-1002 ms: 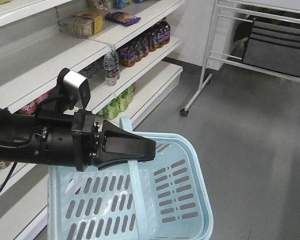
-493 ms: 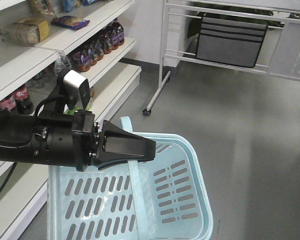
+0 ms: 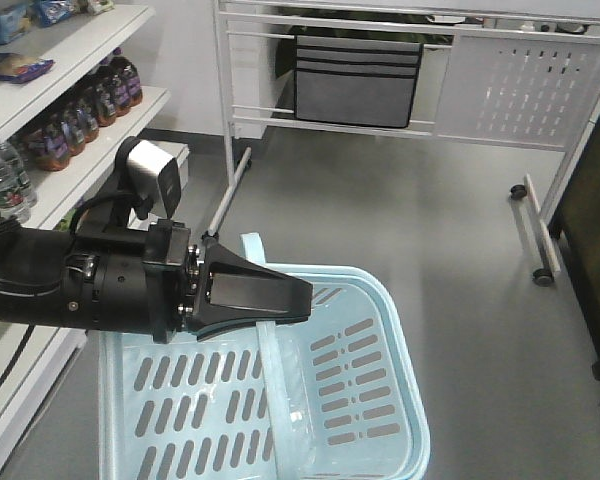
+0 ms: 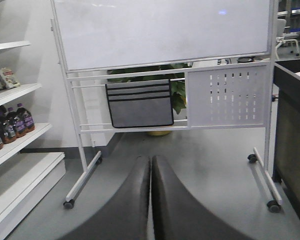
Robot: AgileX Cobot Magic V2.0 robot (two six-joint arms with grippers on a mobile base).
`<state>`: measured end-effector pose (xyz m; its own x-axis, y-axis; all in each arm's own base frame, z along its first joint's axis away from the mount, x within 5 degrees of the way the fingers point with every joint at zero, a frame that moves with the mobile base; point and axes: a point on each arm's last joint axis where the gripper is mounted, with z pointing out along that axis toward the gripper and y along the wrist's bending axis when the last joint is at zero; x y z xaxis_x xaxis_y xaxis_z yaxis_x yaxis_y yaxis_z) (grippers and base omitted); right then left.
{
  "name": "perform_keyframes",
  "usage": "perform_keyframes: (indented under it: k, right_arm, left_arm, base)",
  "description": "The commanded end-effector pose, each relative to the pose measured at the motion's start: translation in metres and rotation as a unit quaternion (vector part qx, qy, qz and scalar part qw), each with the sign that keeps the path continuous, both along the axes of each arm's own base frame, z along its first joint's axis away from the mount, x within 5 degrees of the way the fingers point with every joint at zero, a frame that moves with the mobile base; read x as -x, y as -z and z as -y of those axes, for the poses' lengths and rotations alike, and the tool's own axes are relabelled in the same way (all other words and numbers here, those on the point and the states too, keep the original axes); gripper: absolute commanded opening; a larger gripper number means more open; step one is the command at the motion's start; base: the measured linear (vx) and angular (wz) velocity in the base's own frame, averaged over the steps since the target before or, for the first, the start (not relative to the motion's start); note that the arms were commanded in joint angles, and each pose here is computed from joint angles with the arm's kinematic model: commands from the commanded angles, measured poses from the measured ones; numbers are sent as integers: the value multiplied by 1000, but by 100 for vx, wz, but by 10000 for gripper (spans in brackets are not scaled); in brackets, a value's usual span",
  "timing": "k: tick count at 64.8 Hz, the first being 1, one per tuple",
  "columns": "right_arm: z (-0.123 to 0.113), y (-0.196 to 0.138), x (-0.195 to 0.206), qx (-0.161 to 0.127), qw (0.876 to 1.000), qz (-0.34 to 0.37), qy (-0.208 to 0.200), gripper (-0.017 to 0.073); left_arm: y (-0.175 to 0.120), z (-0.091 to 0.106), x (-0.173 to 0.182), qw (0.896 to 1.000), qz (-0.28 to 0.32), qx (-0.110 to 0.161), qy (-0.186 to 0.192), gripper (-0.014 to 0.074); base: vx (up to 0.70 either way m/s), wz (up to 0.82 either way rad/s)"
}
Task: Place coke in basket with both arms
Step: 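Turn the base away from the shelf carrying the basket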
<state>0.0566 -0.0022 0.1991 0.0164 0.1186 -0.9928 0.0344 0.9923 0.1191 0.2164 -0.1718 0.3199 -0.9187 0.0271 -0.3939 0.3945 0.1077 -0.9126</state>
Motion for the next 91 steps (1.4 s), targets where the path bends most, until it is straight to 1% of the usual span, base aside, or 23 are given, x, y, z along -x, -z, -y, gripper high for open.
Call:
perform_keyframes:
  k: [1, 36, 91]
  right_arm:
    - [0, -2, 1, 7, 999, 35, -1, -4]
    - [0, -2, 1, 7, 999, 35, -1, -4]
    - [0, -2, 1, 7, 999, 35, -1, -4]
  left_arm:
    - [-26, 0, 8, 998, 15, 63, 16, -8]
    - [-26, 0, 8, 998, 15, 63, 16, -8]
    - [-26, 0, 8, 998, 15, 63, 15, -8]
  base:
    - [14, -35]
    - [16, -21]
    - [24, -3]
